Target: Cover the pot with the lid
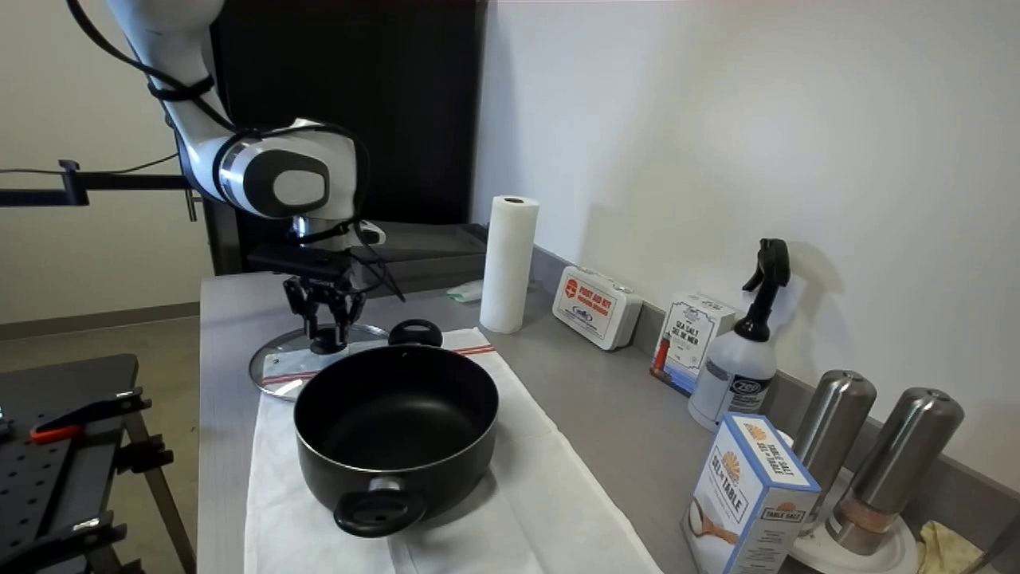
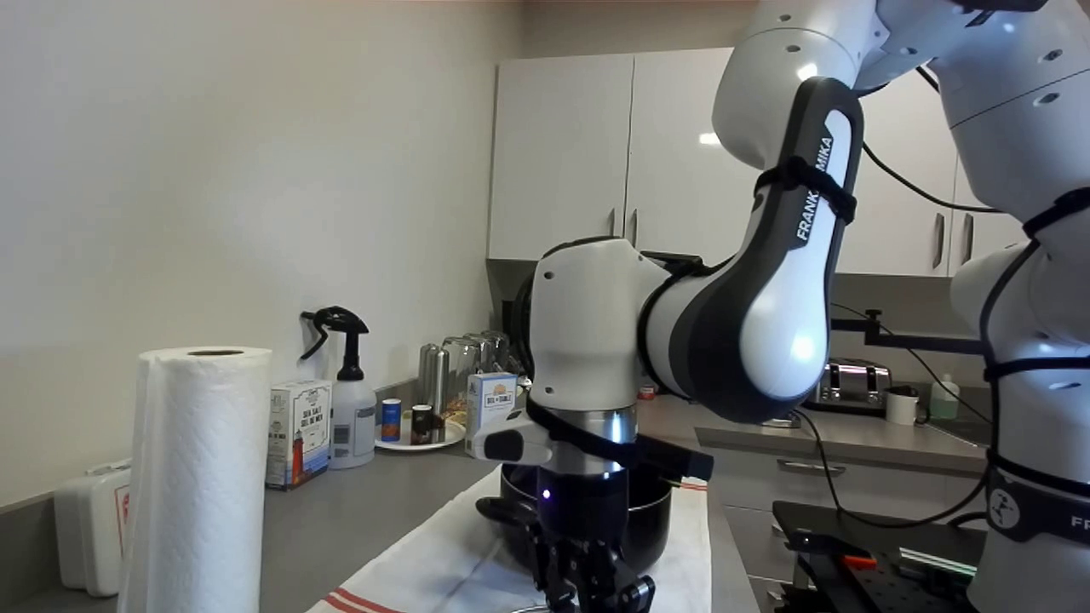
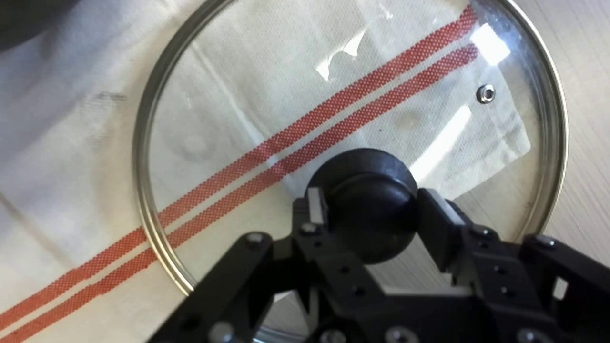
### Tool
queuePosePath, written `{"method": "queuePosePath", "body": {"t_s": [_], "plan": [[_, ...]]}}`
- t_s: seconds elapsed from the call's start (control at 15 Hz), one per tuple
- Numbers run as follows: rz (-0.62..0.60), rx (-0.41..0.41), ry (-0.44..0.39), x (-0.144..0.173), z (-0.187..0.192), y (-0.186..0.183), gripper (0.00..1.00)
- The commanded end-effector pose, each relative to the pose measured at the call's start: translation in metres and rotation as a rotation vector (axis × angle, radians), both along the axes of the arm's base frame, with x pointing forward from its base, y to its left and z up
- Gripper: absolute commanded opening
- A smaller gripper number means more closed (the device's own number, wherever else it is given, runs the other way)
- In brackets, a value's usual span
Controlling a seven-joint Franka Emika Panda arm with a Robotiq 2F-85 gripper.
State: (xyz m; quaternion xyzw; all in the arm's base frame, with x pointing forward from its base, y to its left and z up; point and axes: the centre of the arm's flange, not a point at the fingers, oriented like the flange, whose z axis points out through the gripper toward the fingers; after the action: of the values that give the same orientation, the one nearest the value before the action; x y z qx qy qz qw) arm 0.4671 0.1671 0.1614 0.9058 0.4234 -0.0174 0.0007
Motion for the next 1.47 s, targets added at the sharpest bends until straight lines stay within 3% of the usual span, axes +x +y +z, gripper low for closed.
{"method": "queuePosePath", "body": {"t_s": [0.0,0.6,0.93,1.4], "plan": [[0.020,0.021,-0.018,-0.001,0.018,0.000,0.25],[0.049,0.065,-0.058,-0.022,0.087,0.010,0.25],[0.078,0.096,-0.041,-0.035,0.124,0.017,0.25],[0.028,0.035,-0.061,-0.036,0.163,-0.006,0.25]]}}
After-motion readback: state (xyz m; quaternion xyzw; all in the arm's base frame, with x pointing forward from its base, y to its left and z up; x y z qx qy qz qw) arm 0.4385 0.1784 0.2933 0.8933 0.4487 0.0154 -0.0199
